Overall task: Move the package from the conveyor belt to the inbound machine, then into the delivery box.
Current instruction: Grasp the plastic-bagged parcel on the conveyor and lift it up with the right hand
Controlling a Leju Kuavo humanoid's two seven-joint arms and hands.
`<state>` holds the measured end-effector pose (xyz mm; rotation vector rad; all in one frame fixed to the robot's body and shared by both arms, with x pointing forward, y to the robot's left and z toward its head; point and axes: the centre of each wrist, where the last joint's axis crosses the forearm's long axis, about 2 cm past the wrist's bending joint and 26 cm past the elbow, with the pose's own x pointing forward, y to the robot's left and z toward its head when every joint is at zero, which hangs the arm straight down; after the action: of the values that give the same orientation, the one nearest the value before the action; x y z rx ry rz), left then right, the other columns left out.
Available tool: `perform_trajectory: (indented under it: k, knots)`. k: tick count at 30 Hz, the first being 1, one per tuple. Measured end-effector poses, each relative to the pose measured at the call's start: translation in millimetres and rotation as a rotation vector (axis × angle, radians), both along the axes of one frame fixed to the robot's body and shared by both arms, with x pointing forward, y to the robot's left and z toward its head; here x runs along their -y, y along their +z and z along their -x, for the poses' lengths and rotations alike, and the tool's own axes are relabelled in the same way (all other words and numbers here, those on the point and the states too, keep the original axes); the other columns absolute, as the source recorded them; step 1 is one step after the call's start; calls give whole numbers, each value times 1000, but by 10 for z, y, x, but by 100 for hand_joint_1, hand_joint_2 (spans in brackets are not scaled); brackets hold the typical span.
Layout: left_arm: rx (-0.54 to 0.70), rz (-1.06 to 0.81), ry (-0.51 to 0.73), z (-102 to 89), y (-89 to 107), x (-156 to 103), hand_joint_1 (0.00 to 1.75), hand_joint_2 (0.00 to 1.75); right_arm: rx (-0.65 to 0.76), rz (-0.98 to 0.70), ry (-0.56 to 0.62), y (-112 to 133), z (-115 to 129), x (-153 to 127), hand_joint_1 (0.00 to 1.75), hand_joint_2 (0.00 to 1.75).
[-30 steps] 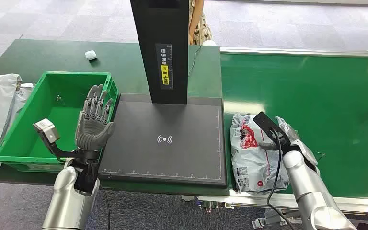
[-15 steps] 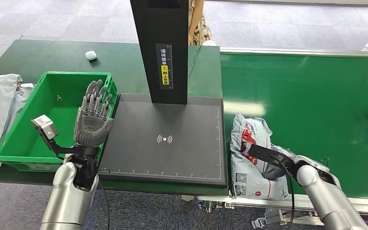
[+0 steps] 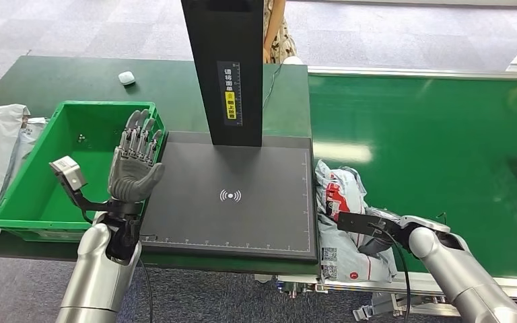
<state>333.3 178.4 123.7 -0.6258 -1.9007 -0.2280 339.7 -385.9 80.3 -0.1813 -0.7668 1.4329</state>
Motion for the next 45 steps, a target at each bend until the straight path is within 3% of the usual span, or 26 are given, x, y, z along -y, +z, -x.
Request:
perform_trajectory:
  k: [22,27,31,37,45]
  knots:
    - [-35,3,-22,38,-44,16,0,175,45,13,33,64,61,-39,175,175]
    - [-46,5,-16,80,-93,-2,0,175,122,0,6,95,41,-62,175,175]
    - [-62,16,10,185,-168,-42,0,175,304,-96,-120,195,-59,-115,175,175]
    - [-54,38,66,311,-195,-71,0,175,736,-381,-348,505,-268,-298,175,175]
    - [-22,72,125,393,-193,-70,0,175,1117,-737,-449,834,-211,-359,175,175]
